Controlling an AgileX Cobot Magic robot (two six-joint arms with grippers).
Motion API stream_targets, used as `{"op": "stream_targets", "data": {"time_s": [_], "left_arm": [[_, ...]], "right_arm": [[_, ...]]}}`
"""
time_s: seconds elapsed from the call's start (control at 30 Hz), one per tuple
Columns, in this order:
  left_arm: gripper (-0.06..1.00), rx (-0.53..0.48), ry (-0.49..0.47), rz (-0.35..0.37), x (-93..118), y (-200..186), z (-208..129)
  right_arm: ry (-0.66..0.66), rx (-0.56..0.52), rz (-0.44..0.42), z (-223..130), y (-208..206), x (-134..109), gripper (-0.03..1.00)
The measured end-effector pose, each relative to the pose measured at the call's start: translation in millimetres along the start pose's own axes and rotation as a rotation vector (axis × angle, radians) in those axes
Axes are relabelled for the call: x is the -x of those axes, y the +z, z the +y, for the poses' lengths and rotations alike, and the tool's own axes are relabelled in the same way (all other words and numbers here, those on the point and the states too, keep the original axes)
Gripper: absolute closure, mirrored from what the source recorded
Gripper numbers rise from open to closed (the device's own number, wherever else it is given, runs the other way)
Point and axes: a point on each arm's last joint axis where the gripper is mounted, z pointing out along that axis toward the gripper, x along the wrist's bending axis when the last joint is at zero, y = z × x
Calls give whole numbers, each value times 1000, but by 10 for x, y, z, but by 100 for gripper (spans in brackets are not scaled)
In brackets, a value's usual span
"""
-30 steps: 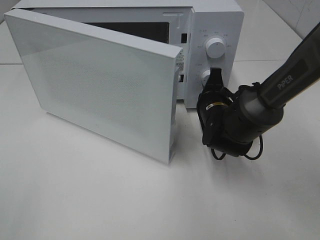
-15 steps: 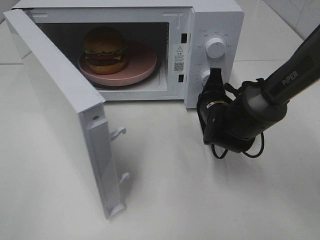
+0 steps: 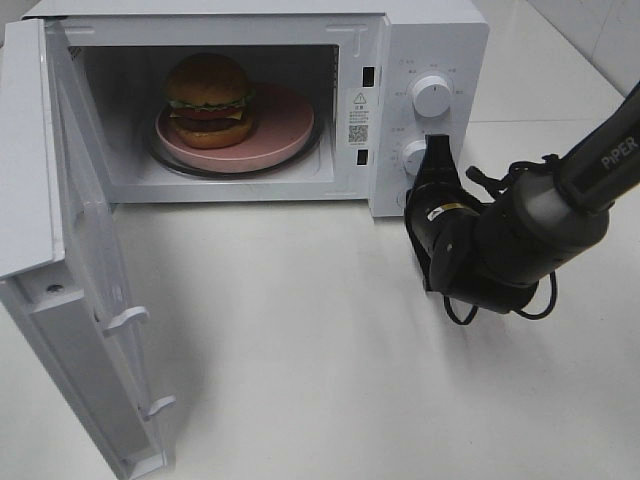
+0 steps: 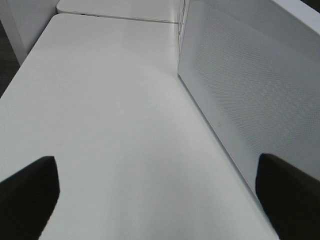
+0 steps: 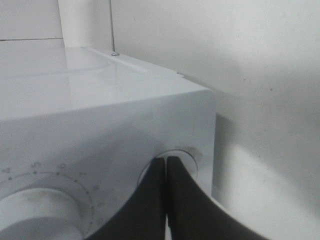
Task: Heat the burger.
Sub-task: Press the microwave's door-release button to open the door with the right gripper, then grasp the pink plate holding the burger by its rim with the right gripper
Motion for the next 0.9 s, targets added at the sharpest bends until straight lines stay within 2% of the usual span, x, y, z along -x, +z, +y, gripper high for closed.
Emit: {"op": "stream_targets", "data": {"time_s": [0.3,0.37,0.43,0.47,0.57,0.63,0.7,0.73,0.83,0.9], "left_arm": [[-4,0,0,0,0,0,0],[-4,0,0,0,0,0,0],[-4,0,0,0,0,0,0],[-4,0,0,0,0,0,0],[-4,0,0,0,0,0,0],[-4,0,0,0,0,0,0],[-4,0,0,0,0,0,0],[-4,0,0,0,0,0,0],[-4,0,0,0,0,0,0],[-4,0,0,0,0,0,0]], "right_arm": [[-88,-18,-35,118,-265,-41,94],[-189,-56,-71,166,-425,-91,94],[-230,-70,-77,176,-470,-111,94],[-312,-102,-85,187,-554,-163,94],[-353,-120,-85,185,-589,-196,94],[-575,-215,-66,163,-759,-373,94],[-616,-238,-68,157,-794,-397,94],[-708,-283,-58,152,-878,-462,94],[-761,-311,-59,145,-913,-478,94],[-947,-420,-42,127,-1070,-549,94]]}}
